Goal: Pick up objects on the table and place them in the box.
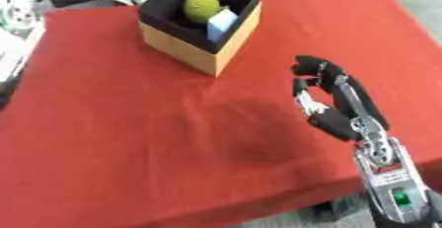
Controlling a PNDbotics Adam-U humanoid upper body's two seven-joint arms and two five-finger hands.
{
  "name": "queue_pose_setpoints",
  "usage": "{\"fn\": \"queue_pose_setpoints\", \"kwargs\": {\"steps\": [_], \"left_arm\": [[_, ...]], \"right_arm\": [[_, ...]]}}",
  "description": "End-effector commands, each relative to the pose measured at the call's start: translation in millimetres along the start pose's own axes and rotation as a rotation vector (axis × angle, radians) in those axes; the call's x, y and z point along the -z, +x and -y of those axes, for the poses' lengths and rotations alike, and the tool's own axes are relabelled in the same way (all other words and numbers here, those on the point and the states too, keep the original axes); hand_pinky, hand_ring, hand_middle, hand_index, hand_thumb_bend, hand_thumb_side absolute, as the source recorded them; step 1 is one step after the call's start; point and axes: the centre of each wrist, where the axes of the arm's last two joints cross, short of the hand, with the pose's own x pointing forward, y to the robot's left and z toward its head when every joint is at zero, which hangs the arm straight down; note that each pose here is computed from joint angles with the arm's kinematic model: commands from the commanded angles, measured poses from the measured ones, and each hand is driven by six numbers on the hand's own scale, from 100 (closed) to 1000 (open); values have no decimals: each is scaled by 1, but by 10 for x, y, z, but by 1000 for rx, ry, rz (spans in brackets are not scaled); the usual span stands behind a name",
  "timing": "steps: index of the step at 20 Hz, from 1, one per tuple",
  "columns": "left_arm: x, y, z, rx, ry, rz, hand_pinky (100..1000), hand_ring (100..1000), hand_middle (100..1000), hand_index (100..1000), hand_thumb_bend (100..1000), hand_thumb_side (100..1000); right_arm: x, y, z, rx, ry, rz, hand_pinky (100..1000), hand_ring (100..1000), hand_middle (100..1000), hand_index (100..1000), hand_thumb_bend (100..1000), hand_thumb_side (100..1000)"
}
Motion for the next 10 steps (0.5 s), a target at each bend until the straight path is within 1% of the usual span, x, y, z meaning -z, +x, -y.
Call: {"fn": "queue_pose_setpoints", "kwargs": {"steps": [1,3,5,7,10], "left_arm": [[-288,155,-346,-121,87,48,599,613,639,731,147,434],[-510,145,-367,-190,128,19,591,605,627,721,134,448],[-742,70,-330,-234,179,-40,587,601,624,716,126,462],[-953,-9,-256,-257,227,-103,584,601,622,713,119,478],[-1178,-79,-113,-280,273,-154,589,610,629,713,123,504]], "right_arm": [[2,25,71,-13,-21,9,731,801,728,863,100,523],[-2,25,74,-14,-27,7,731,800,728,863,100,523],[-7,23,79,-14,-33,5,731,800,728,863,100,523],[-18,18,87,-15,-39,1,730,800,727,863,100,524],[-30,12,95,-15,-51,-3,729,798,724,863,100,526]]}}
